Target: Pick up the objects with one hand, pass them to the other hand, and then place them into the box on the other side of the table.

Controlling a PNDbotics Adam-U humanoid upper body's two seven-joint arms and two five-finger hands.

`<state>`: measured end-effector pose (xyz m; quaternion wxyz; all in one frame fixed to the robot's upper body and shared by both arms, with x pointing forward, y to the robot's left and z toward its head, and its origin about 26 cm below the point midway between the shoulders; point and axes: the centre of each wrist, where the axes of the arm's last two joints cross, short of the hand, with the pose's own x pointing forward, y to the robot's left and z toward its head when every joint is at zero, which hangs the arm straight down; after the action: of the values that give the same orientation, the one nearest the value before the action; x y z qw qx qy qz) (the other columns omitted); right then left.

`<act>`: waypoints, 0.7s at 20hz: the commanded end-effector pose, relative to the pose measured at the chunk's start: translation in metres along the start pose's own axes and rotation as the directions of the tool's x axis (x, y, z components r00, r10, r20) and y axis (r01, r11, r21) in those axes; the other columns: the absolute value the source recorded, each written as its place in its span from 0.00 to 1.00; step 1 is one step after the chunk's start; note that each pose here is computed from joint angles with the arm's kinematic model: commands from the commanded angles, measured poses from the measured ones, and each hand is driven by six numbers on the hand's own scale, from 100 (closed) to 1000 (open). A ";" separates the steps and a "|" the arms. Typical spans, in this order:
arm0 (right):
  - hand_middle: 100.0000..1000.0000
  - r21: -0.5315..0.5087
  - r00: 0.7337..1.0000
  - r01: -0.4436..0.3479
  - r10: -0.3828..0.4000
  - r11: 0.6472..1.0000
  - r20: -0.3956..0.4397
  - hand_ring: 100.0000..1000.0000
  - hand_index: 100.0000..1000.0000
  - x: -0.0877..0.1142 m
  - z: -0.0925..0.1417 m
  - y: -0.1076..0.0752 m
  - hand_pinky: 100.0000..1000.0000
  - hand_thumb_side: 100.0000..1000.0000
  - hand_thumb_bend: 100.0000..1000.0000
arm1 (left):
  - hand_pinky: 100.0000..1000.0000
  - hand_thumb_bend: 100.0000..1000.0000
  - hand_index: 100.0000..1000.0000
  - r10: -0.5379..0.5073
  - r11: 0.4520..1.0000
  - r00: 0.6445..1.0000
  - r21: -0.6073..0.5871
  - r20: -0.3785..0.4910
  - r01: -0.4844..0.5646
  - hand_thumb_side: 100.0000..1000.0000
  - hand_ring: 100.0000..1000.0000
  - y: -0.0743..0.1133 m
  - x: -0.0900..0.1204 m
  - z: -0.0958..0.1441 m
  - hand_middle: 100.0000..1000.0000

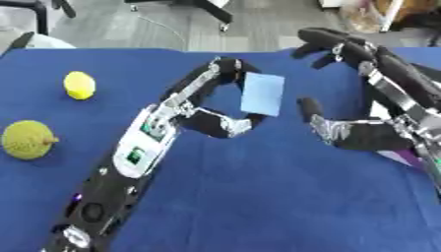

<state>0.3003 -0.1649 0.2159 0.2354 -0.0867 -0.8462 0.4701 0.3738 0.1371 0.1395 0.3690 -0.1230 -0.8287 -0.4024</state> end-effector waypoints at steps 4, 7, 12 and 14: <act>0.74 0.010 0.994 -0.080 0.081 0.997 -0.077 0.98 0.98 0.007 -0.007 -0.011 0.69 0.28 0.00 | 0.65 0.00 0.43 -0.019 1.000 0.999 0.015 0.031 0.018 0.00 0.41 0.000 0.007 -0.010 0.38; 0.74 0.052 0.982 -0.141 0.146 0.989 -0.118 0.97 0.97 0.010 -0.010 -0.009 0.70 0.35 0.00 | 0.65 0.00 0.43 -0.021 0.999 0.999 0.026 0.037 0.020 0.00 0.41 0.000 0.008 -0.011 0.38; 0.74 0.085 0.960 -0.214 0.226 0.973 -0.163 0.96 0.97 0.013 -0.014 -0.008 0.71 0.40 0.00 | 0.65 0.00 0.43 -0.022 0.999 0.998 0.030 0.051 0.021 0.00 0.41 -0.001 0.010 -0.013 0.38; 0.74 0.094 0.955 -0.227 0.240 0.969 -0.176 0.95 0.97 0.014 -0.015 -0.007 0.71 0.40 0.00 | 0.65 0.00 0.43 -0.023 0.999 0.998 0.030 0.053 0.022 0.00 0.41 -0.002 0.010 -0.014 0.38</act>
<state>0.2994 -0.1534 0.2246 0.2727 -0.2074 -0.7842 0.5173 0.3732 0.1280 0.1401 0.3623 -0.1218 -0.8383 -0.3889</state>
